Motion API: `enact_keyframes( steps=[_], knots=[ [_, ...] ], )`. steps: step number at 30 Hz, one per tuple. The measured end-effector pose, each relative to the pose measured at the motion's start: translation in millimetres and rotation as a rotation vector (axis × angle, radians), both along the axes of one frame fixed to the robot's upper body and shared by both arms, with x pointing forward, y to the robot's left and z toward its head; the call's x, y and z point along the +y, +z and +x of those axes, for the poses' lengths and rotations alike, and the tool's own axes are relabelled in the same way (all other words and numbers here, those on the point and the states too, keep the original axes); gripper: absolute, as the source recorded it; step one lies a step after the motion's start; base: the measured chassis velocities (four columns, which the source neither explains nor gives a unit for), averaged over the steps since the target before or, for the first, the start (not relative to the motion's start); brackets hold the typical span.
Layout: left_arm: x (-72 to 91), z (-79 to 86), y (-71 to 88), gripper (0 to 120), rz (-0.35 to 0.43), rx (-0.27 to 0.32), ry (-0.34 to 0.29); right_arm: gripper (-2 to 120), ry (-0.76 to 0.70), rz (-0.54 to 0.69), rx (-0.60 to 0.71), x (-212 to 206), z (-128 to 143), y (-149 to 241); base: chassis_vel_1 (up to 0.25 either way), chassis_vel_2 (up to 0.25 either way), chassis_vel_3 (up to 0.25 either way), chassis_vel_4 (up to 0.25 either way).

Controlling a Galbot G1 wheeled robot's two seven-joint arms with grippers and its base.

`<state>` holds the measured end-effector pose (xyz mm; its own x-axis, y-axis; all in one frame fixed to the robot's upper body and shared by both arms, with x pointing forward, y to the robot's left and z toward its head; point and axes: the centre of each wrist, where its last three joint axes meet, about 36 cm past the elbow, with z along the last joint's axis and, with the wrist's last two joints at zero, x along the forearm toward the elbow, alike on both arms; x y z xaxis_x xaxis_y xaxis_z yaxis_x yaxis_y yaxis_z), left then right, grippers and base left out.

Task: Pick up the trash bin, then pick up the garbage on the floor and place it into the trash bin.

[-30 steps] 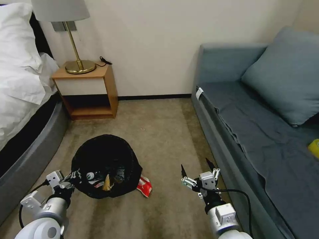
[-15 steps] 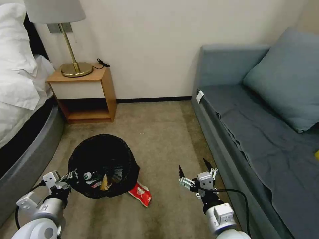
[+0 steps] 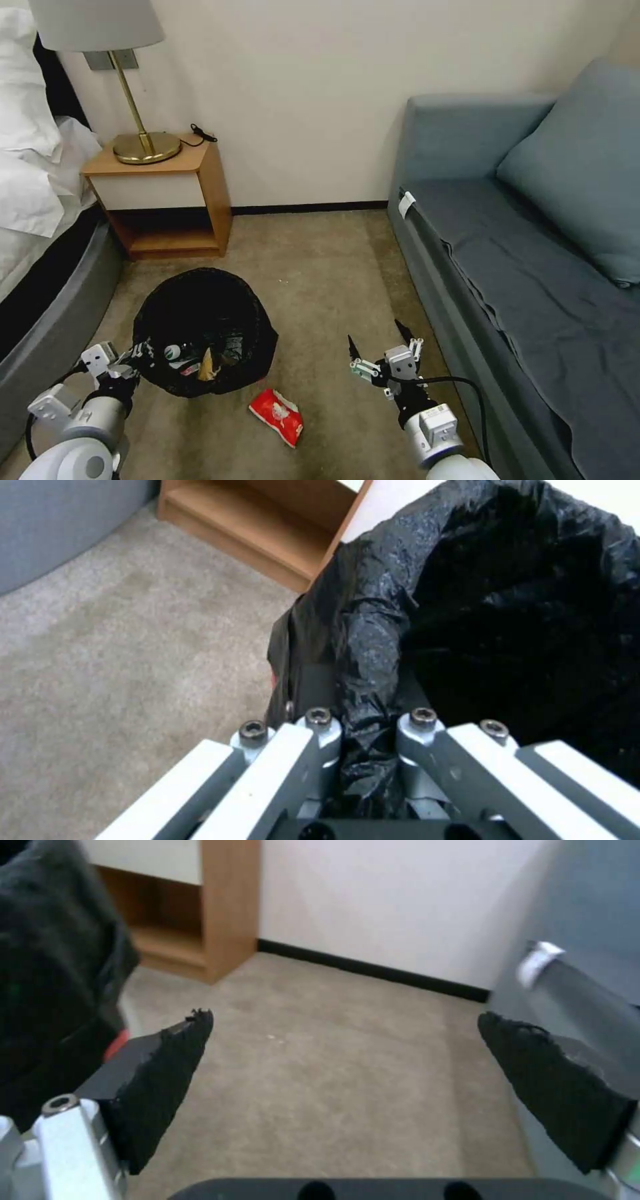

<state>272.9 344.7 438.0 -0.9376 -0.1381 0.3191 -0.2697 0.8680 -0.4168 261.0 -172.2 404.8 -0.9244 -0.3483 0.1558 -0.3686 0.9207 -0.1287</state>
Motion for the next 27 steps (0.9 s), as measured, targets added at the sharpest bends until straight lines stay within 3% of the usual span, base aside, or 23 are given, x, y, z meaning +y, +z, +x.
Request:
enact_keyframes(
  steps=[5, 14, 27],
  knots=[
    [-1.3, 0.1, 3.2, 4, 0.005, -0.006, 0.0, 100, 0.095, -0.017, 0.062, -7, 19, -2, -0.007, 0.011, 0.012, -0.003],
    [-4.0, -2.1, -2.0, 4, 0.011, 0.006, 0.004, 100, 0.251, 0.009, 0.323, -13, 74, 6, 0.0, 0.0, 0.0, 0.0],
    [4.4, -2.2, -16.1, 4, -0.002, 0.015, 0.014, 100, 0.412, -0.095, 0.552, 32, 138, -29, 0.0, 0.0, 0.0, 0.0]
  ],
)
